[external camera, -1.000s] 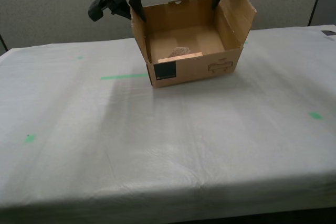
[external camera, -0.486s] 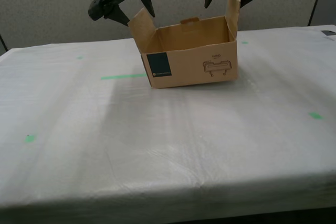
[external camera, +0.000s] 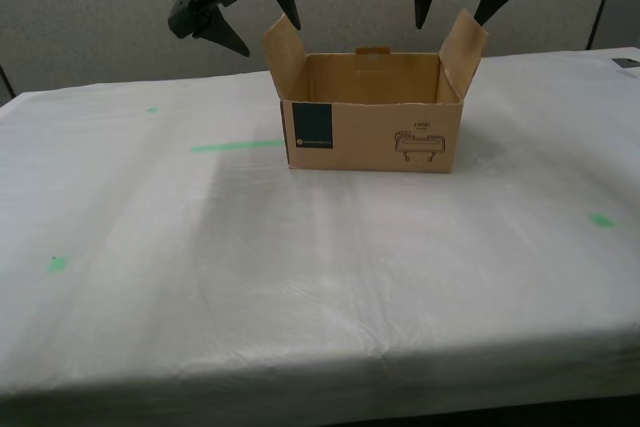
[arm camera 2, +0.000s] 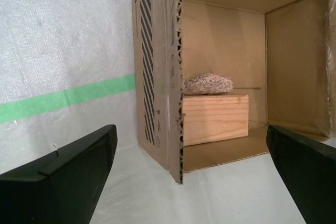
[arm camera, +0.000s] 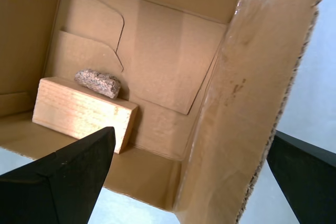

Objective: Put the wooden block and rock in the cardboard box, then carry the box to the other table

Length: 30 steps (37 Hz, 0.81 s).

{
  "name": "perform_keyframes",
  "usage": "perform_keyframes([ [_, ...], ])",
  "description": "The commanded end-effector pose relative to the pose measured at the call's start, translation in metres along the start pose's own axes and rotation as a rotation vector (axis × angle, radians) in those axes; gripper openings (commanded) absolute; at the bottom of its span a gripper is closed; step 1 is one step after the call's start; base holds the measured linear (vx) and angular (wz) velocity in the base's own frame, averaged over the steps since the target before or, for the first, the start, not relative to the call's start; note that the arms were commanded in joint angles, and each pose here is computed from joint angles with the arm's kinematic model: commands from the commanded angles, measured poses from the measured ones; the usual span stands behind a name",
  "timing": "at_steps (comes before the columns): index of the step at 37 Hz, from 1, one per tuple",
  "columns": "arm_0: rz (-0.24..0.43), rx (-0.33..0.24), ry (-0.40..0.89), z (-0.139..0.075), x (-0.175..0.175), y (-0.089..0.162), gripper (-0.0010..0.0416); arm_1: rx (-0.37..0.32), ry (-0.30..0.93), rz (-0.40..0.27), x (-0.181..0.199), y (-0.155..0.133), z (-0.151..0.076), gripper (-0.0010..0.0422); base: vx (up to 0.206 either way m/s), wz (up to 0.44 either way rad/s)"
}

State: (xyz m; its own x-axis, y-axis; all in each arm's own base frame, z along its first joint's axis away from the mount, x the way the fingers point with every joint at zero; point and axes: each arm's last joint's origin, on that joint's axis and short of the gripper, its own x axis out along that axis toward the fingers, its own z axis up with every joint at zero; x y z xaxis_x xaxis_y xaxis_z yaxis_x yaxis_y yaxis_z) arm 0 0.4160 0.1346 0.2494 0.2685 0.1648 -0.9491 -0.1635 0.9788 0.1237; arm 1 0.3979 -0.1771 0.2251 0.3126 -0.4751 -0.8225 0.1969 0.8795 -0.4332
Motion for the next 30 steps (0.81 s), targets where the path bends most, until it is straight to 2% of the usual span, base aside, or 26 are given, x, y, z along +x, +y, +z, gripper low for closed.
perform_keyframes([
  [1, -0.009, 0.001, 0.004, -0.002, -0.006, 0.0, 0.039, 0.015, -0.009, -0.002, -0.005, -0.002, 0.0, 0.0389, 0.0, 0.0],
  [13, -0.002, -0.027, -0.041, -0.012, -0.05, 0.002, 0.039, 0.061, -0.11, -0.031, -0.06, -0.022, 0.0, 0.0389, 0.0, 0.0],
  [16, 0.002, -0.029, -0.064, -0.015, -0.065, 0.002, 0.0389, 0.088, -0.142, 0.002, -0.08, -0.029, -0.004, 0.0389, 0.0, 0.0],
  [22, 0.012, -0.033, -0.123, -0.025, -0.098, 0.003, 0.0389, 0.15, -0.195, 0.151, -0.118, -0.039, -0.018, 0.0389, 0.0, 0.0],
  [30, 0.027, -0.04, -0.213, -0.042, -0.144, 0.004, 0.039, 0.195, -0.222, 0.127, -0.159, -0.055, -0.043, 0.0389, 0.0, 0.0],
])
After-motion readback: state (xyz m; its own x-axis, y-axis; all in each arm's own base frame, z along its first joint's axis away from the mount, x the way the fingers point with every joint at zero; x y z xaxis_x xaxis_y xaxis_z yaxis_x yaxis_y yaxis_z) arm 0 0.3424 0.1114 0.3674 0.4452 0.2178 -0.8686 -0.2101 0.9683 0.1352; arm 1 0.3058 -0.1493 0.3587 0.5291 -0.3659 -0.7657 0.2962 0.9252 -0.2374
